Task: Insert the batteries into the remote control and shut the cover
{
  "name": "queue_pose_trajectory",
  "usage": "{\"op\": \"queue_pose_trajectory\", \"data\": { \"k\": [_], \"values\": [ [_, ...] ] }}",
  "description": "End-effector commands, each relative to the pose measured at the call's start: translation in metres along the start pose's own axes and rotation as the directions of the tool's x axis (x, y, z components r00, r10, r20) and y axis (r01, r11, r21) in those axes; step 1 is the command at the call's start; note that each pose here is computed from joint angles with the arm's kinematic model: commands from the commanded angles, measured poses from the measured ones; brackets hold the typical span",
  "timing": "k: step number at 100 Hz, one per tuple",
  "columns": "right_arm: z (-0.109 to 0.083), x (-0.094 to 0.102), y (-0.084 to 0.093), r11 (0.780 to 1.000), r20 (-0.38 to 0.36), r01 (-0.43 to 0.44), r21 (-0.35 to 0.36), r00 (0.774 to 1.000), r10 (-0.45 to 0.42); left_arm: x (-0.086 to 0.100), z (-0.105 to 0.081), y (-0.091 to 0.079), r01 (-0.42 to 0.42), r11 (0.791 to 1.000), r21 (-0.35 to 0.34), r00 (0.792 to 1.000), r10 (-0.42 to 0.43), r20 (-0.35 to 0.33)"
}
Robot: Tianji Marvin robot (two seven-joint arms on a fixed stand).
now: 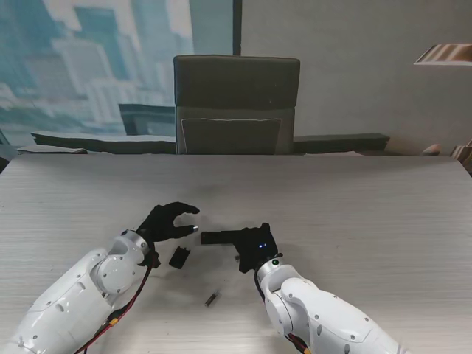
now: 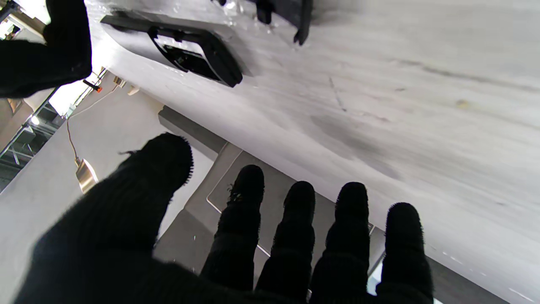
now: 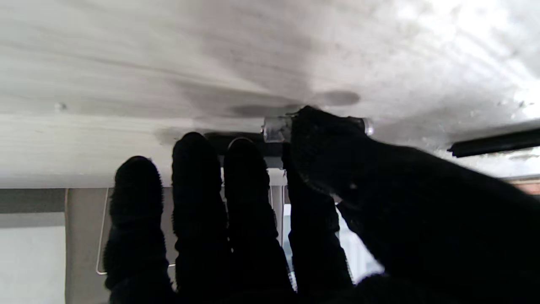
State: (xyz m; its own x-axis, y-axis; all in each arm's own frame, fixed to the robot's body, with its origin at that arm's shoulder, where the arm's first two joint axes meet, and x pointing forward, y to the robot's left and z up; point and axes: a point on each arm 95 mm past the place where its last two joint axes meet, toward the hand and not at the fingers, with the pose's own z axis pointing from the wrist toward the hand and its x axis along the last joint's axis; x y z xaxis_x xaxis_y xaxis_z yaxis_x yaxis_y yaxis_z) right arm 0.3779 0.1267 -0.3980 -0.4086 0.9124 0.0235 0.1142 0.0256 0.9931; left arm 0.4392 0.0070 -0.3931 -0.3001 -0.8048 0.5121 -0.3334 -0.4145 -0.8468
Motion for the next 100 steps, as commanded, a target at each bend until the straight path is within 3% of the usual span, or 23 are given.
{"op": "queue_pose_trajectory", "data": {
  "k": [1,20,36,70,100],
  "values": [
    [0.004,0.006,0.009,1.000,-0.015,-0.025,-0.017,1.000,0.024,0.002,0.001,0.000,-0.014,1.000,-0.026,1.000,0.015,0.004],
    [0.019,0.008,0.028,0.995,-0.031,-0.070,-0.075,0.997,0.068,0.003,-0.001,0.001,-0.034,0.999,-0.020,0.999,0.034,0.011],
    [0.035,0.015,0.038,0.992,-0.045,-0.096,-0.080,0.995,0.093,0.003,-0.002,0.003,-0.067,0.997,-0.025,0.998,0.067,0.018],
    [0.066,0.028,0.039,0.991,-0.038,-0.122,-0.045,0.992,0.121,0.002,-0.002,0.006,-0.100,0.994,-0.045,0.995,0.101,0.017],
    [0.081,0.034,0.033,0.991,-0.027,-0.129,-0.014,0.991,0.129,0.002,-0.004,0.006,-0.097,0.995,-0.038,0.995,0.098,0.025]
  ]
}}
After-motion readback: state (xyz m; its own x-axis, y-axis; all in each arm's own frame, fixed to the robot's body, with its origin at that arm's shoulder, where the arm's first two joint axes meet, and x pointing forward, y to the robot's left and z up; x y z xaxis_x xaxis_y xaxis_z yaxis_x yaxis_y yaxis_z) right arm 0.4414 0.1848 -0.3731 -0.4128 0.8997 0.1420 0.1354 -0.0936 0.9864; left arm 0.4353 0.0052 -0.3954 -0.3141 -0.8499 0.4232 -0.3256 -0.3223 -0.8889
